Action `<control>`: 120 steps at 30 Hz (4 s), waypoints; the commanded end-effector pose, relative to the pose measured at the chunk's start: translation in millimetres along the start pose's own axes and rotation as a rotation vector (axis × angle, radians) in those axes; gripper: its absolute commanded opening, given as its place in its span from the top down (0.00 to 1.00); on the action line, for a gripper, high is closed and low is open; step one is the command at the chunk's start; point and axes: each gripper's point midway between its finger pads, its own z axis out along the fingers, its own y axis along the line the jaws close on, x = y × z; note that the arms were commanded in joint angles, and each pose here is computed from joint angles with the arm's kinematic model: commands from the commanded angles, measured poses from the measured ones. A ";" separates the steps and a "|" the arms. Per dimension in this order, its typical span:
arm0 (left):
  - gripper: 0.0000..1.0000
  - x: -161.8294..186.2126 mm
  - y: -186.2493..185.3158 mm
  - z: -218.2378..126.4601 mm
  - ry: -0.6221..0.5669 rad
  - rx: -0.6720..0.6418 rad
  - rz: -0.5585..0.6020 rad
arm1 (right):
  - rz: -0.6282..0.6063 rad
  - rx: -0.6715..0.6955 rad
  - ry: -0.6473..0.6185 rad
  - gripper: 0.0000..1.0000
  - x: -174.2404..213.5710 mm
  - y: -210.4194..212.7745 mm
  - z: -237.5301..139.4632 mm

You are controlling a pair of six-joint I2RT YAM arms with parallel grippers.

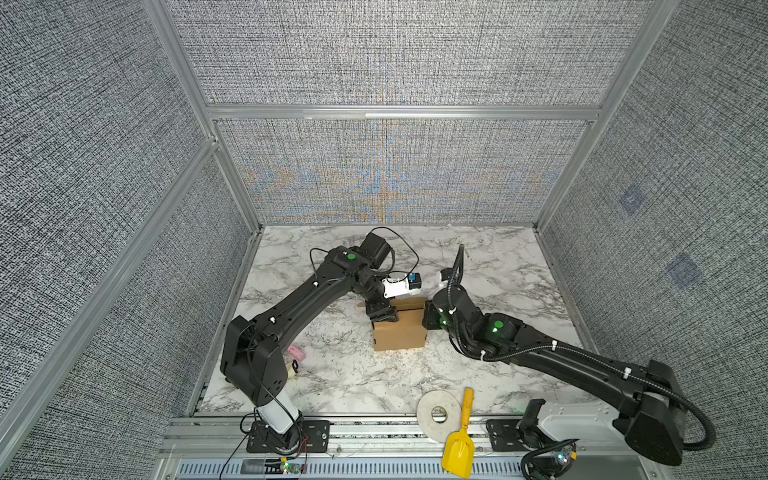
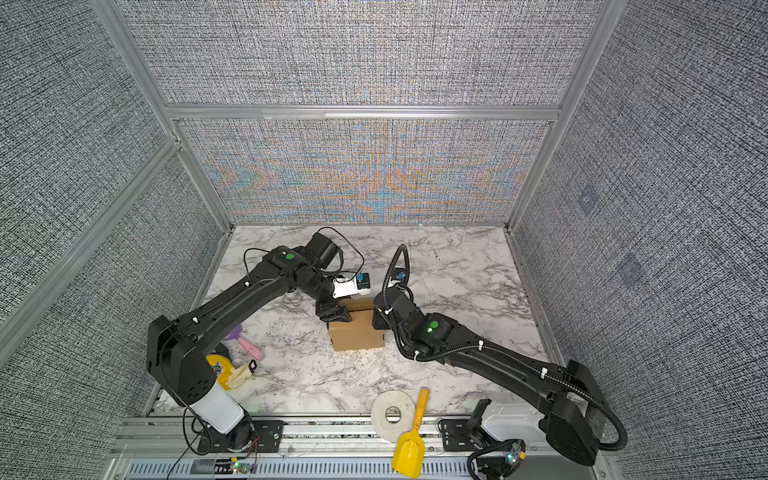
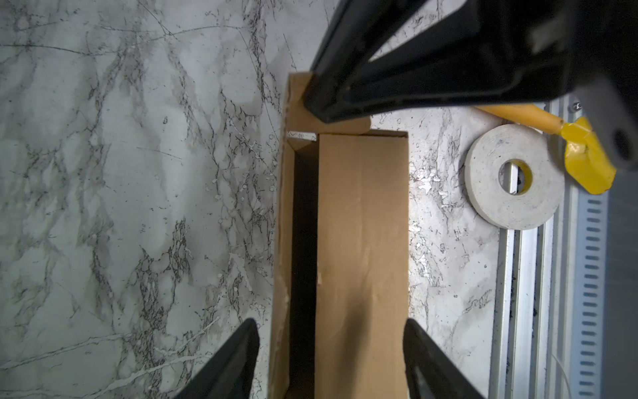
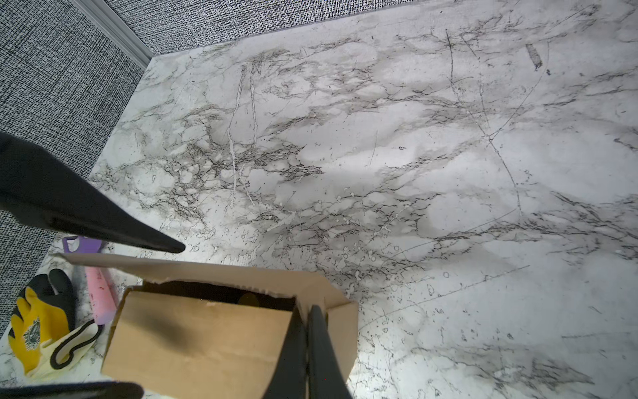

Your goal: Fold the paper box

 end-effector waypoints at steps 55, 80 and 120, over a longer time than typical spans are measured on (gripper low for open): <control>0.91 51.1 45.9 -51.1 -0.082 -0.280 -0.431 | 0.004 0.101 0.053 1.00 34.7 -15.2 9.0; 0.81 60.7 35.6 -28.0 -0.118 -0.185 -0.743 | 0.001 0.113 0.051 1.00 34.9 -14.1 10.1; 0.97 39.1 14.4 -20.5 -0.231 0.008 -0.926 | 0.008 0.120 0.057 1.00 33.4 -6.7 11.4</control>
